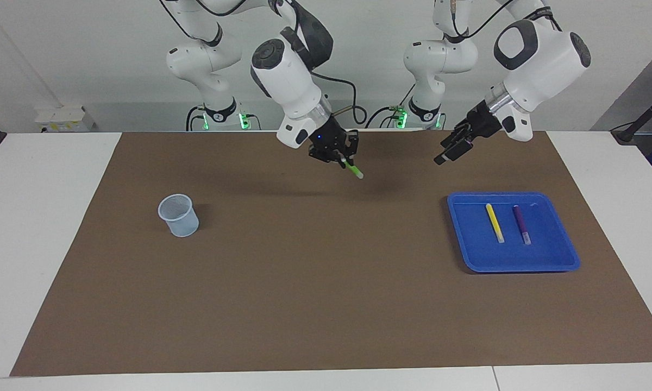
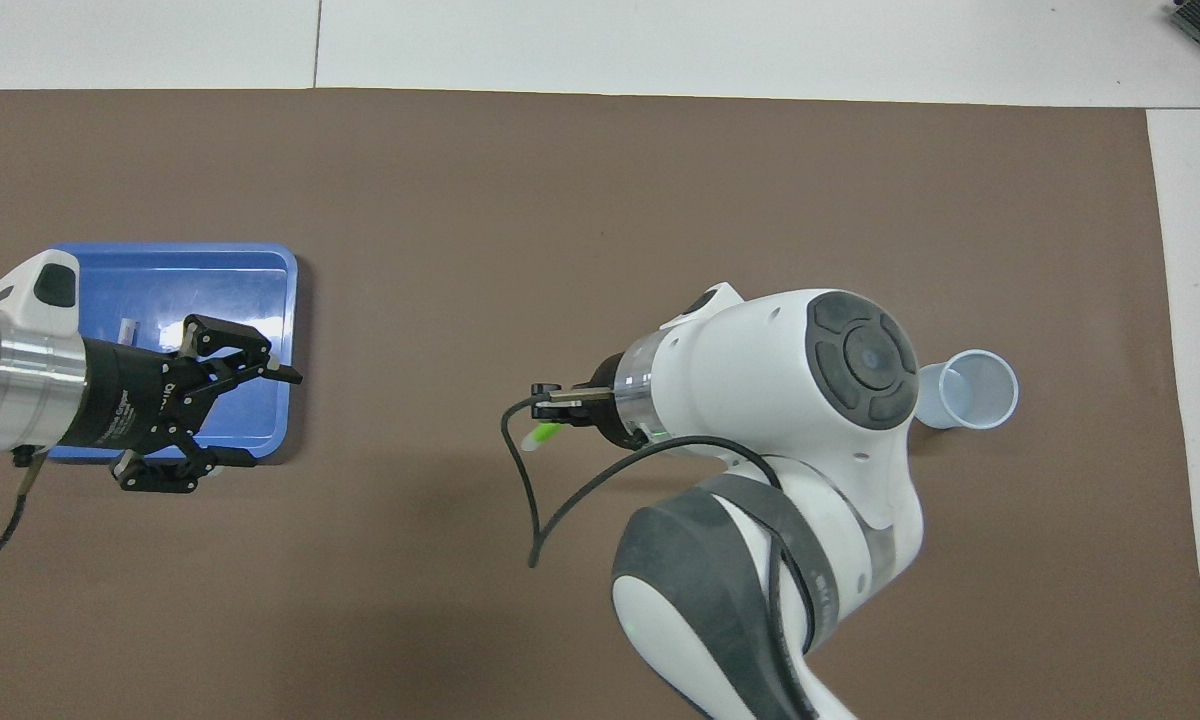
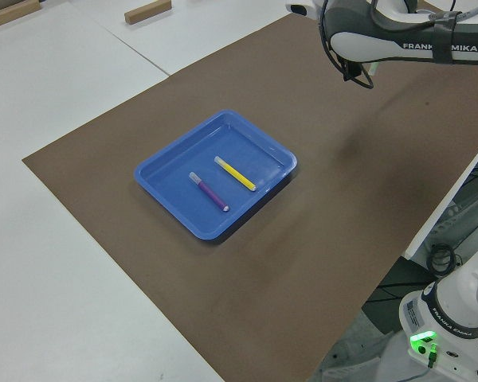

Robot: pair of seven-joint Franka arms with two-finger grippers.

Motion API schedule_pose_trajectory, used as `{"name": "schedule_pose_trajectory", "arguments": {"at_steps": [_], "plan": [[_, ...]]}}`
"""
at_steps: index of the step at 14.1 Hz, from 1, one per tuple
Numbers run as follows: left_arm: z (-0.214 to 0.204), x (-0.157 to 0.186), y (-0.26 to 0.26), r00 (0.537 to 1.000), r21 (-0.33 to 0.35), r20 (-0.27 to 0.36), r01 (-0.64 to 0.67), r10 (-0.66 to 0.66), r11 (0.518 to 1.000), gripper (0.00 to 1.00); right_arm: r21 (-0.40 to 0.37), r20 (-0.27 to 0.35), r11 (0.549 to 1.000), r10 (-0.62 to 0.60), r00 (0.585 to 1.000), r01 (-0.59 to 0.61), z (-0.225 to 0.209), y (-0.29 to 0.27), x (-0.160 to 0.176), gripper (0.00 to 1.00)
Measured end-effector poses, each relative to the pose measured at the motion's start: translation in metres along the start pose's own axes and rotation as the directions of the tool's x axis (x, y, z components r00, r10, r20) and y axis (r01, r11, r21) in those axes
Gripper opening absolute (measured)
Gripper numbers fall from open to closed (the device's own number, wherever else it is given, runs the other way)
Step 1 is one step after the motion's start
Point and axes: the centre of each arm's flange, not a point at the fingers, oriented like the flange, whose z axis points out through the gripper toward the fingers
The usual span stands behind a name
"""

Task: Transfer and insert pens with both arms
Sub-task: 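Carry the green pen to the cup with the right gripper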

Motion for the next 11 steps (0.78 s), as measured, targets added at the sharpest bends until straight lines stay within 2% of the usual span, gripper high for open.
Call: {"name": "schedule_pose_trajectory", "arguments": {"at_steps": [2,4,5,6,7,9,11], "plan": [[-0.006,0.014,-0.014,0.984,0.069,-0.05,-0.165,0.169,0.984,0.9,-0.125,0.087,0.981,-0.137,0.987,0.147,-0.027,0.052,0.003,0.19],[-0.014,0.028,-0.026,0.951,0.116,-0.072,-0.292,0.302,0.949,0.9,-0.204,0.178,0.94,-0.237,0.955,0.272,-0.064,0.114,0.005,0.19],[-0.019,0.037,-0.034,0.936,0.12,-0.075,-0.334,0.343,0.935,0.91,-0.247,0.217,0.909,-0.285,0.934,0.335,-0.079,0.14,0.005,0.19],[-0.024,0.044,-0.041,0.928,0.118,-0.077,-0.354,0.364,0.928,0.97,-0.29,0.252,0.873,-0.326,0.911,0.392,-0.089,0.161,0.006,0.19],[-0.028,0.049,-0.046,0.925,0.117,-0.077,-0.363,0.373,0.924,0.99,-0.326,0.285,0.835,-0.361,0.888,0.444,-0.094,0.176,0.007,0.19],[-0.033,0.049,-0.047,0.921,0.122,-0.07,-0.373,0.382,0.92,1.0,-0.347,0.348,0.759,-0.442,0.827,0.552,-0.093,0.197,0.009,0.19],[-0.043,0.047,-0.041,0.927,0.117,-0.085,-0.355,0.366,0.927,1.0,-0.34,0.383,0.664,-0.549,0.743,0.666,-0.096,0.221,0.017,0.19]]}}
